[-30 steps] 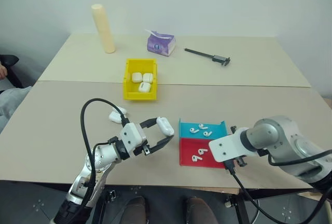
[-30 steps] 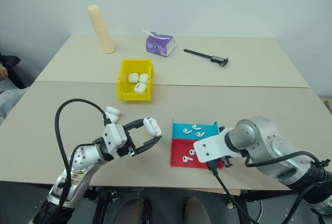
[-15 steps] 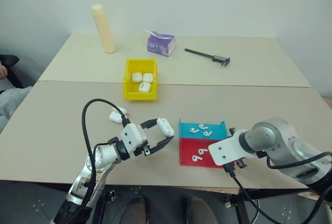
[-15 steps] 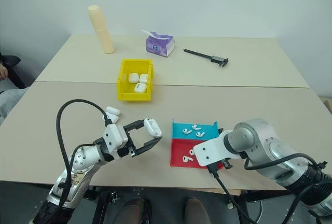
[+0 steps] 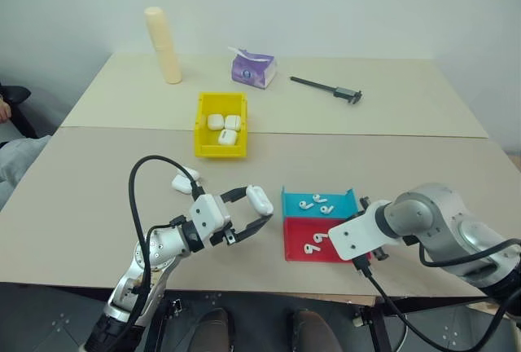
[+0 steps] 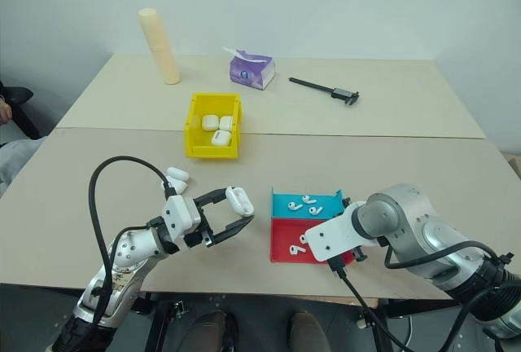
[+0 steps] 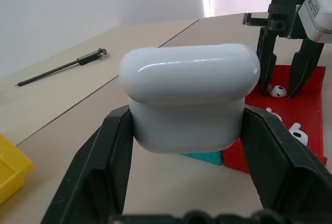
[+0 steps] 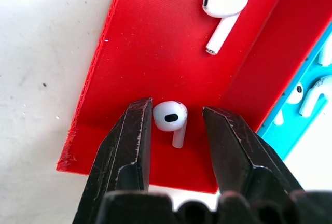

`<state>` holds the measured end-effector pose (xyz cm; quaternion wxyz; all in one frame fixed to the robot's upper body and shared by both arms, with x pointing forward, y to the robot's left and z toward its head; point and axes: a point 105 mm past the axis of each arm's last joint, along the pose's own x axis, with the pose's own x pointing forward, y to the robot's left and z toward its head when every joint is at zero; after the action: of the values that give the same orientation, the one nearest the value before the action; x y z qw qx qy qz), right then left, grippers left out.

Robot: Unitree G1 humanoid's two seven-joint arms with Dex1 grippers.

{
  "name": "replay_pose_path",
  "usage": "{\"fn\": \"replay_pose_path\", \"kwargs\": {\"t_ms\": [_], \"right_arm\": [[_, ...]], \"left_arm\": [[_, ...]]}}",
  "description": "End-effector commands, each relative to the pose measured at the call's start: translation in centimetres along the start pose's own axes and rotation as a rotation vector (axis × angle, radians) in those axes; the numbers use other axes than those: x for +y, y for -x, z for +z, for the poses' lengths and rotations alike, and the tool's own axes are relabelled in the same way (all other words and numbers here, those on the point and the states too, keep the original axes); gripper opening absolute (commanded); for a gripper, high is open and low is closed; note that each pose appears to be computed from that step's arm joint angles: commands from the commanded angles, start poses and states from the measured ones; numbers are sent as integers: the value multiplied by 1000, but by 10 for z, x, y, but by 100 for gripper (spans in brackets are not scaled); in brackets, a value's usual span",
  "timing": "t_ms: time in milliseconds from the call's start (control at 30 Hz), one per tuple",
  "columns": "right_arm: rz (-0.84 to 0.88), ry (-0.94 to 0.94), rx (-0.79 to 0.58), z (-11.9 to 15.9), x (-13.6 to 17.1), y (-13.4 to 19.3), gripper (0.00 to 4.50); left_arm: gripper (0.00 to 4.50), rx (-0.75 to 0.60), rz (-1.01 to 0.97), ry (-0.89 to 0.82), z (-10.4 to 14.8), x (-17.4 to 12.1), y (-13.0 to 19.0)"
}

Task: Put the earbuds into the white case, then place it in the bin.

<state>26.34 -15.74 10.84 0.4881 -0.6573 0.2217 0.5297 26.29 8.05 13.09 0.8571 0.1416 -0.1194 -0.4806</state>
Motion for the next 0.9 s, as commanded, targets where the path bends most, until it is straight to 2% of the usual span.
{"fn": "replay_pose_path", "kwargs": {"t_ms": [33, 367, 500, 733, 900], "right_arm": [[-34, 18, 38, -6, -6, 7, 197], [1, 70, 56, -3, 3, 6, 197], [-8, 55, 44, -1, 3, 6, 108], [-14, 58, 46, -1, 2, 6, 108], [-37, -7, -50, 11, -3, 19, 108]], "left_arm": [[278, -43, -14, -33, 14, -3, -2], [278, -43, -24, -31, 14, -5, -2], [278, -36, -24, -30, 12, -5, -1], [278, -33, -26, -31, 12, -5, -1], [278, -32, -26, -36, 11, -6, 0]]}}
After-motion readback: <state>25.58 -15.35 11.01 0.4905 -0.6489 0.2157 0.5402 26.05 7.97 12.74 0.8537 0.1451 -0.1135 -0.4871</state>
